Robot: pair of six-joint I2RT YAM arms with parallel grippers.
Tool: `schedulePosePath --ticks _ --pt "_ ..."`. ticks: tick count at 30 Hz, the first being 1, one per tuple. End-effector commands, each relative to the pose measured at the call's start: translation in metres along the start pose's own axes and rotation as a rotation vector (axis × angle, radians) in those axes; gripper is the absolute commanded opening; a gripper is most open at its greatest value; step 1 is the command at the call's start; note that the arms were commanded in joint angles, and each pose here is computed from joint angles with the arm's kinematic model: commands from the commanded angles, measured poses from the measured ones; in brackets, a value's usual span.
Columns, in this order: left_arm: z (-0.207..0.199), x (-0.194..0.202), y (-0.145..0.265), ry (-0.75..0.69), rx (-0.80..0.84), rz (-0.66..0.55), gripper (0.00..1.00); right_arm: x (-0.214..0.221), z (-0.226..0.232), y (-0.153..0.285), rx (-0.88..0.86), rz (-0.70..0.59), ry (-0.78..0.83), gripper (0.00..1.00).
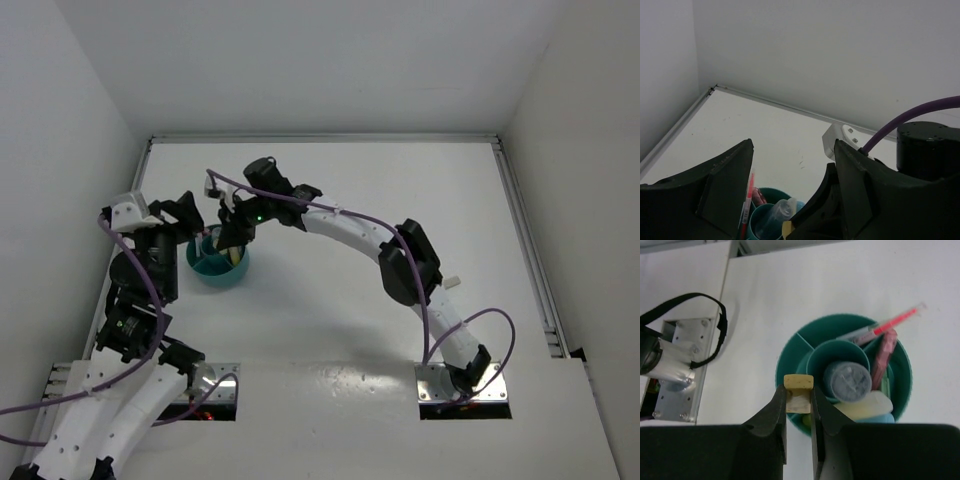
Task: Sort the stationery into containers
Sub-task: Place the stationery in the storage box.
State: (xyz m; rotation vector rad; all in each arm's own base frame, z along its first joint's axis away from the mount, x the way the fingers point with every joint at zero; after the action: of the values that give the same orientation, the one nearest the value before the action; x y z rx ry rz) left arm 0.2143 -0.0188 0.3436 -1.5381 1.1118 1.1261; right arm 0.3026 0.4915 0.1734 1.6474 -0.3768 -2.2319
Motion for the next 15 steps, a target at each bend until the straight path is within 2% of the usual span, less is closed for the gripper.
schedulePosePath --ticks 1,8,15 --pt "0.001 -0.017 0.002 0.043 0.004 -0.069 0.71 -0.025 0.01 -0.01 -0.103 -0.109 0.034 0.0" --pt "0.004 -0.021 0.007 0.059 0.006 -0.095 0.71 -0.024 0.017 -0.027 -0.162 -0.128 0.009 0.0" --pt "0.004 -0.021 0.007 0.059 0.006 -0.095 0.71 -0.011 0.009 -0.046 -0.05 -0.105 0.017 0.0"
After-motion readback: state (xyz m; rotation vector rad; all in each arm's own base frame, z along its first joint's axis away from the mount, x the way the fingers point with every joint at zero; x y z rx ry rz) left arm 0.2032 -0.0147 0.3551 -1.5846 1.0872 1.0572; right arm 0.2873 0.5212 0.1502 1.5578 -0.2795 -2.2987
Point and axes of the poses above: each gripper's point midway between its finger pads, its own y axis back along the fingers, its own z axis along the line the jaws close on, x = y × z, the point moved 5 cm from there along y, back along the fingers, and after that the axes turned 7 degrees about -y, right-handed, at the moved point
